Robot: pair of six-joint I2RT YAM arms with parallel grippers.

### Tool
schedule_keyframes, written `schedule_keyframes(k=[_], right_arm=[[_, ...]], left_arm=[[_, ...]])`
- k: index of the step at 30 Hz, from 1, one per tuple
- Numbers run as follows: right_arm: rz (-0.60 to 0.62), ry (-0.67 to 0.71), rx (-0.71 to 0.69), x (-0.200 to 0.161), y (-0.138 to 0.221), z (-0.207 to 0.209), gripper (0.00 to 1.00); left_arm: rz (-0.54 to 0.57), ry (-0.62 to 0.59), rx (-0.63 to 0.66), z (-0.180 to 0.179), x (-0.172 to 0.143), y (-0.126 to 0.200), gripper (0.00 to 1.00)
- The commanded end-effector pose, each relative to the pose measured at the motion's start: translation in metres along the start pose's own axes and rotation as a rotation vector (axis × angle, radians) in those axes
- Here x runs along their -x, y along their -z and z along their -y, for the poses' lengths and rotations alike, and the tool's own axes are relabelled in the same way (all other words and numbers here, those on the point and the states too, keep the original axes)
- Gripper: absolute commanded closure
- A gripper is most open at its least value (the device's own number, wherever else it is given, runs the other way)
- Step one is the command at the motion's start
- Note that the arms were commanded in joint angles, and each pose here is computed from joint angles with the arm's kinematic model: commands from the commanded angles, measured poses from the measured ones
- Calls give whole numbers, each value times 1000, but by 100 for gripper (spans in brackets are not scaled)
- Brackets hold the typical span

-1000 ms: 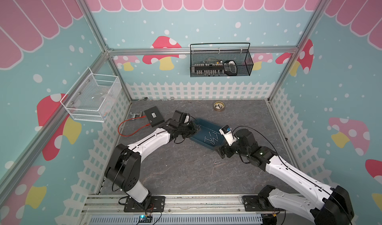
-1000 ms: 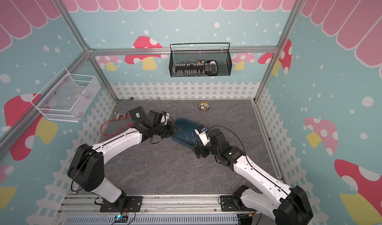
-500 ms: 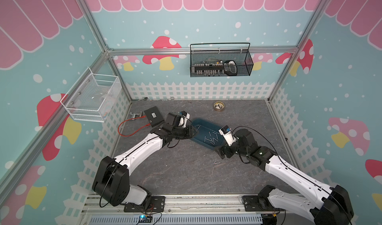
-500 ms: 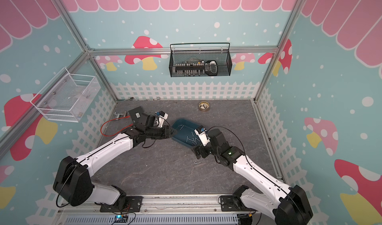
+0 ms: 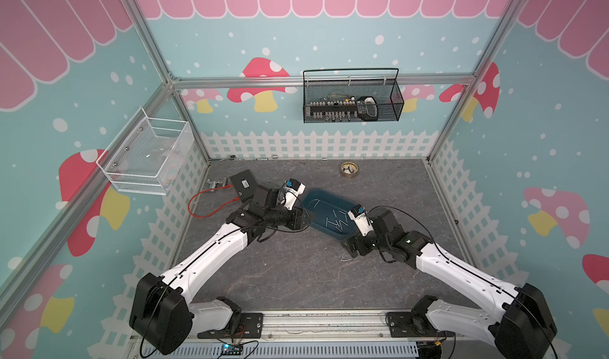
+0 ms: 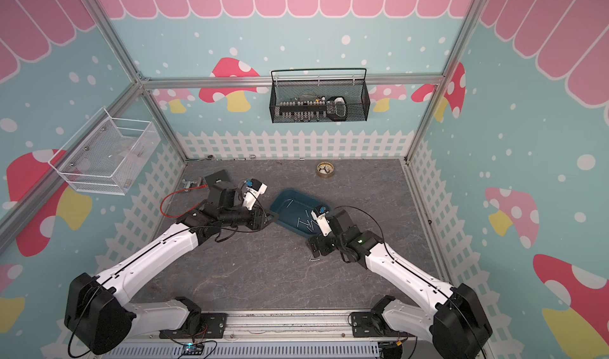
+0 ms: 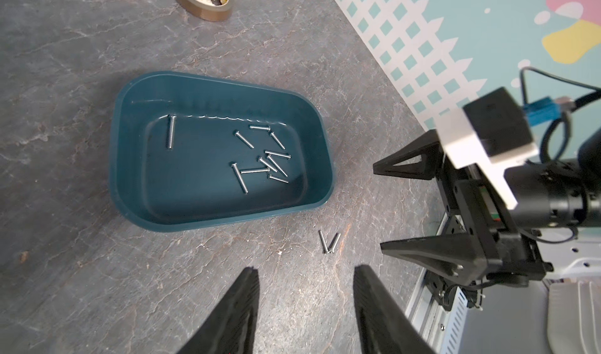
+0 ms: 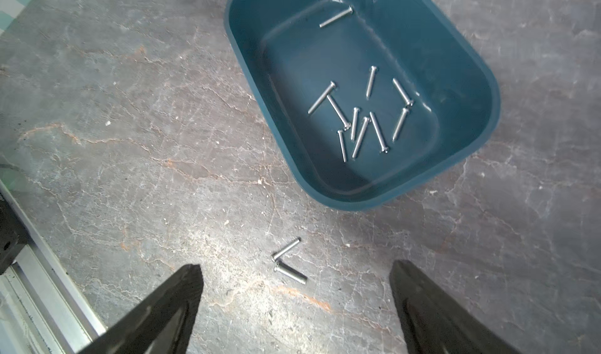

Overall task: Put the screws on the desktop into the storage box
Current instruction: Pick up the screw from the center of the board.

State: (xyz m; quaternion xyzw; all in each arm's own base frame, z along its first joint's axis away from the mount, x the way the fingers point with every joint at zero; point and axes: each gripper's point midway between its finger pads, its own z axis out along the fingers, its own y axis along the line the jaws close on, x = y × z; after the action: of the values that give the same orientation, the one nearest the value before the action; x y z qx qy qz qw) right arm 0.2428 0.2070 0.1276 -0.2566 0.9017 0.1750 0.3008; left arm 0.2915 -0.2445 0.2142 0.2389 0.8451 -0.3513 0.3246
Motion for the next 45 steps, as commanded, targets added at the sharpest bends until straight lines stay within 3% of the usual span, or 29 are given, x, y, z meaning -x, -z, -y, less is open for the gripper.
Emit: schedule_keyframes(k=[1,9,14,22,28,45], right_arm=[[-79,-49,-30,-17,-2,1,6],[-188,-59,-37,-49,-12,-10,14],[-268,-26,-71,-65,-19,-13,24],[-373,13,-115,-87,-29,-13,24],[-377,49,-165,-82,-34,-8,27],[-400,131,-211,-73,-56,-3,48]], left_arm=[[-53,-79,-12,-1,-19,0,49],[-57,-109,-16,-3,-28,-2,49],[-60,-114,-60,2,-31,-4,51],[-48,-112,-27,-4,-33,-5,51],[-47,-112,-24,-6,-34,-7,51],[-37,-114,-15,-8,-33,-6,52]])
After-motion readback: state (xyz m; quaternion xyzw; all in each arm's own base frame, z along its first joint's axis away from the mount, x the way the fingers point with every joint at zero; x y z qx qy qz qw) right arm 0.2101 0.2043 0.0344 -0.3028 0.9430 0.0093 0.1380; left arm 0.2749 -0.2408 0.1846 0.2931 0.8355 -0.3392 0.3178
